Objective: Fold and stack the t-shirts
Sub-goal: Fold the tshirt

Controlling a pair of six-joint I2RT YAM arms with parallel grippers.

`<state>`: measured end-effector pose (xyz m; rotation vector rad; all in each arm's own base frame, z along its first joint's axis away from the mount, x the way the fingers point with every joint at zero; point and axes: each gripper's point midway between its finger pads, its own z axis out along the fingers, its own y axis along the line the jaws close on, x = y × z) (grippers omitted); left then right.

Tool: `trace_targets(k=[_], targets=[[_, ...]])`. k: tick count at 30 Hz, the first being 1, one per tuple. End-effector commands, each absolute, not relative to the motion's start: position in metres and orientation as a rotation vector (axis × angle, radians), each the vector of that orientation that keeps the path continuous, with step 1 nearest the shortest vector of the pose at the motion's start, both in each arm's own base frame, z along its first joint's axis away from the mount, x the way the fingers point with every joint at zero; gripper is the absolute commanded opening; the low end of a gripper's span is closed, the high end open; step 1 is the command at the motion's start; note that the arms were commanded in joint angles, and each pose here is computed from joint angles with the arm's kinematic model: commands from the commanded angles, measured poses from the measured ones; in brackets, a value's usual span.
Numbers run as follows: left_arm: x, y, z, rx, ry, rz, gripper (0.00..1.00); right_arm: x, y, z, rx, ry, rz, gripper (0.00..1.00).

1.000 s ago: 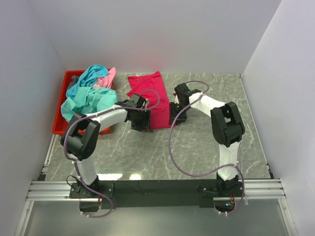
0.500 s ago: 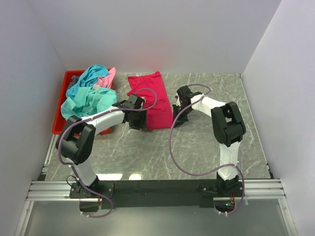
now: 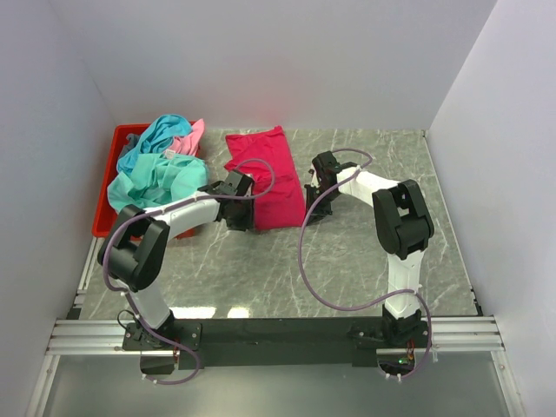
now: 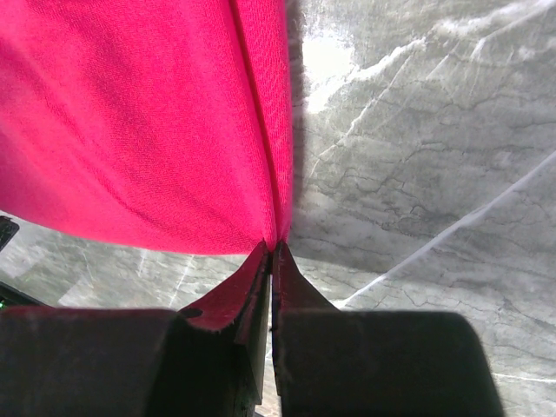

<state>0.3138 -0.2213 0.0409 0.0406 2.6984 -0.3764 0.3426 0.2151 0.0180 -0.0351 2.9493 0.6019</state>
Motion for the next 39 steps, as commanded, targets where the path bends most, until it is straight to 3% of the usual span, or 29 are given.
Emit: trace_targets(k=[1, 39], targets=[[0.331, -0.235, 0.06, 0.02, 2.608, -0.423, 0.39, 0.344, 0.217, 0.029, -0.053, 2.92, 0.614, 0.06], [0.332, -0.235, 0.039, 0.013, 2.635, -0.329, 0.28, 0.342, 0.218, 0.028, -0.058, 2.933, 0.63, 0.05]])
